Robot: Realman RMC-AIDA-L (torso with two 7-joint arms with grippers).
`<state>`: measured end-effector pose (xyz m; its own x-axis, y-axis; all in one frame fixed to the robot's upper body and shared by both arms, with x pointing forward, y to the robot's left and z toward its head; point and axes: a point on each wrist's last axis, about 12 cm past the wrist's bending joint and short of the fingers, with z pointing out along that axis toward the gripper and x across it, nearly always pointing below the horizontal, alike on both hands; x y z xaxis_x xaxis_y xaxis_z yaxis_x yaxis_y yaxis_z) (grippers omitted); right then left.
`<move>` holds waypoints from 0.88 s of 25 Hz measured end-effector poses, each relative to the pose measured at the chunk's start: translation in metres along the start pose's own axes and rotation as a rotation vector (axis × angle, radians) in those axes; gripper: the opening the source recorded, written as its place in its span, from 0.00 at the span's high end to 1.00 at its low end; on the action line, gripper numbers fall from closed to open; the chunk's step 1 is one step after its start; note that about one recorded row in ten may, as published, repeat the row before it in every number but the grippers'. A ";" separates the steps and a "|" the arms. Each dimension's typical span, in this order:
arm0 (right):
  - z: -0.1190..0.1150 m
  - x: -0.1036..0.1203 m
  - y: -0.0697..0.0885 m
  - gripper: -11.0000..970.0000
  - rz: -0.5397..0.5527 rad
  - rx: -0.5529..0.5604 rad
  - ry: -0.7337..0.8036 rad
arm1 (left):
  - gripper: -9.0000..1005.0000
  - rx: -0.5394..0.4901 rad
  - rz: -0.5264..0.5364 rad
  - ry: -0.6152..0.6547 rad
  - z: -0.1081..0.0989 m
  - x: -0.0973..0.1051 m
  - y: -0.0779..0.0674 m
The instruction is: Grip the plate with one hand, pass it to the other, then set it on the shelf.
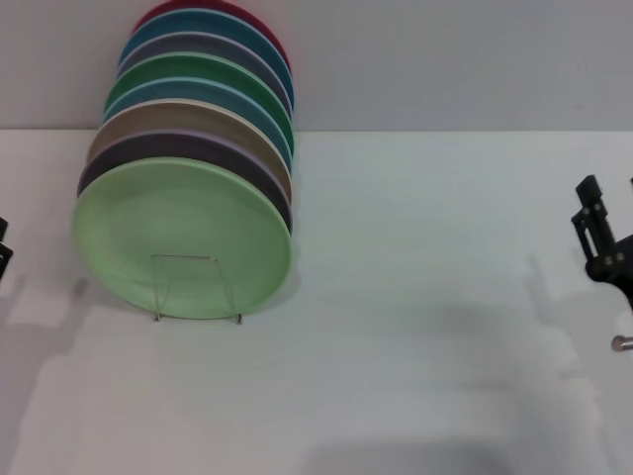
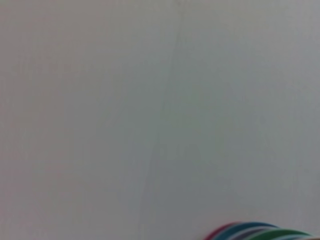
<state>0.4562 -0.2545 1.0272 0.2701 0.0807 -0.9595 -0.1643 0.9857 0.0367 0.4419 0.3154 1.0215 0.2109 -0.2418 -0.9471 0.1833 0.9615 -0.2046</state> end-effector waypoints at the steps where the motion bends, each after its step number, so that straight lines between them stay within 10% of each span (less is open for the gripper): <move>1: 0.002 0.001 -0.004 0.44 0.003 -0.002 0.003 | 0.21 -0.009 -0.002 -0.005 0.001 0.000 0.001; 22: 0.026 0.002 -0.023 0.39 -0.041 0.050 0.010 | 0.22 -0.075 0.061 -0.016 0.010 -0.002 0.009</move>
<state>0.4854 -0.2737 1.0319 0.2663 0.0389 -0.9631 -0.1057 0.9943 0.0109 0.4524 0.3230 1.0242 0.2347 -0.1843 -0.9544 0.0972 0.9814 -0.1656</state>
